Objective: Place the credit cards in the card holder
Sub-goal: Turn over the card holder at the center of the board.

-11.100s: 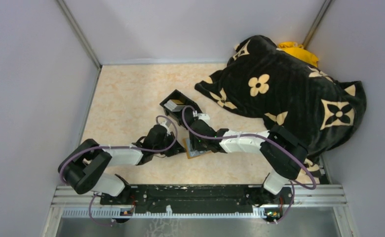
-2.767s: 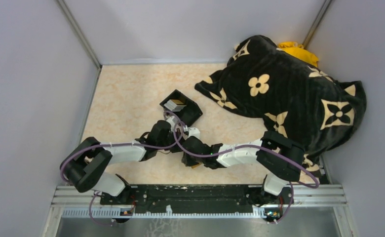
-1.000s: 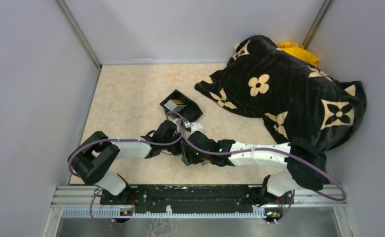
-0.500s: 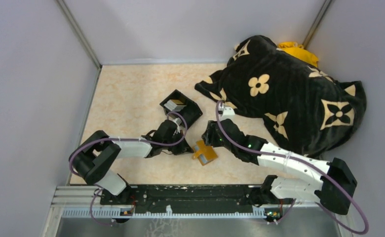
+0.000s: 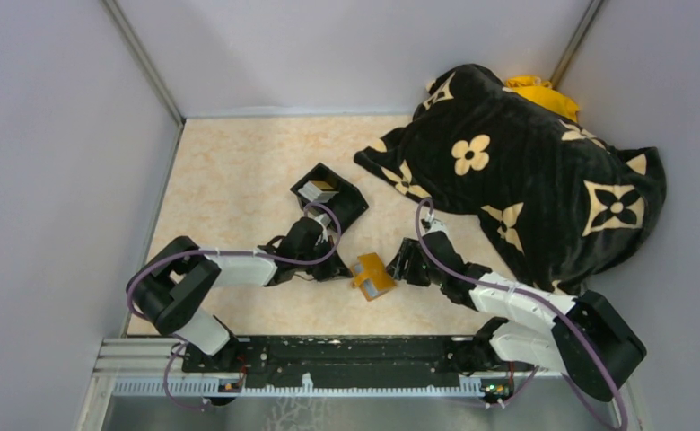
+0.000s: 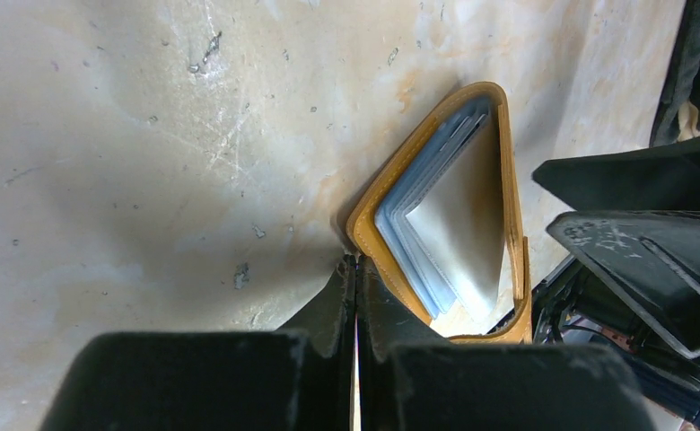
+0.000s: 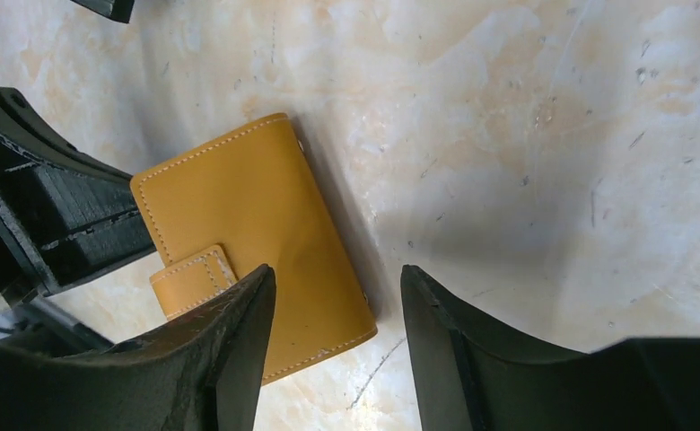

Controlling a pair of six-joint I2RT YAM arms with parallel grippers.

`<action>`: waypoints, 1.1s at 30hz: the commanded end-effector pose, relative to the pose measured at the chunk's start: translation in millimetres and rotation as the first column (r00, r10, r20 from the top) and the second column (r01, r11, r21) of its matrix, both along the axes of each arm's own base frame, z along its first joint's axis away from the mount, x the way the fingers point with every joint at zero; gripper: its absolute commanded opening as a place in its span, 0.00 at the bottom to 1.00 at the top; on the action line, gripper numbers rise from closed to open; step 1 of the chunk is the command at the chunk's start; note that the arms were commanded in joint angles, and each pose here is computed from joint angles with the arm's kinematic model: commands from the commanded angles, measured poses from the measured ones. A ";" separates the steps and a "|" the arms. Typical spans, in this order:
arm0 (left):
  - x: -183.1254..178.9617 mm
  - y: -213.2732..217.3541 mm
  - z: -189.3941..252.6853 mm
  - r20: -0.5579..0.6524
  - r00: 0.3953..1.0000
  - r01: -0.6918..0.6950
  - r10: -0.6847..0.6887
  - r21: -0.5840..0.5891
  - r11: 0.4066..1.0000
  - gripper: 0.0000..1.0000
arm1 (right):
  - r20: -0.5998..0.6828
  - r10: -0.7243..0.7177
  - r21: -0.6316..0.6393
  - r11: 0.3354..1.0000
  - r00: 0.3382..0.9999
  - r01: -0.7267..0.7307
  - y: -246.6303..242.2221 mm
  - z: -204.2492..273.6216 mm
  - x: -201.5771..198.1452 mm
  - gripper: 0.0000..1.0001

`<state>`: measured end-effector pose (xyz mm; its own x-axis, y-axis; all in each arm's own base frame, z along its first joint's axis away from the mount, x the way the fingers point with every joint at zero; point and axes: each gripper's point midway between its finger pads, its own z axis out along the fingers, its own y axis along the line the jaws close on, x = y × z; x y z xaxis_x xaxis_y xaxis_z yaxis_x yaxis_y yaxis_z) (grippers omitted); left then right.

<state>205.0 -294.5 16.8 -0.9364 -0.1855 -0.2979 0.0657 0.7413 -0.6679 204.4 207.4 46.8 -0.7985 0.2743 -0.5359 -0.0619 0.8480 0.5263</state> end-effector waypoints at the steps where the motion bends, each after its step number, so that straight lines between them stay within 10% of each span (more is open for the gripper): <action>1: -12.7 20.9 -31.5 -0.059 0.998 0.000 0.008 0.127 0.992 0.00 | -0.020 0.029 0.234 0.972 0.999 -0.024 24.1 12.9 0.7 0.55; 23: -17.7 18.5 -43.0 -0.090 0.996 0.018 -0.008 0.118 0.993 0.00 | -0.200 0.072 0.429 0.903 0.977 0.021 33.4 -31.3 -33.2 0.52; 33: -18.7 18.4 -40.4 -0.085 0.996 0.021 -0.012 0.112 0.993 0.00 | -0.189 0.073 0.464 0.885 0.979 0.023 44.2 -22.1 -24.8 0.28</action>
<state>209.1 -305.0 16.5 -0.9369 -0.1809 -0.2990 0.0849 0.7121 -0.6969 178.9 249.1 24.4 -0.8836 0.4294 -0.1866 0.0652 0.5076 0.8591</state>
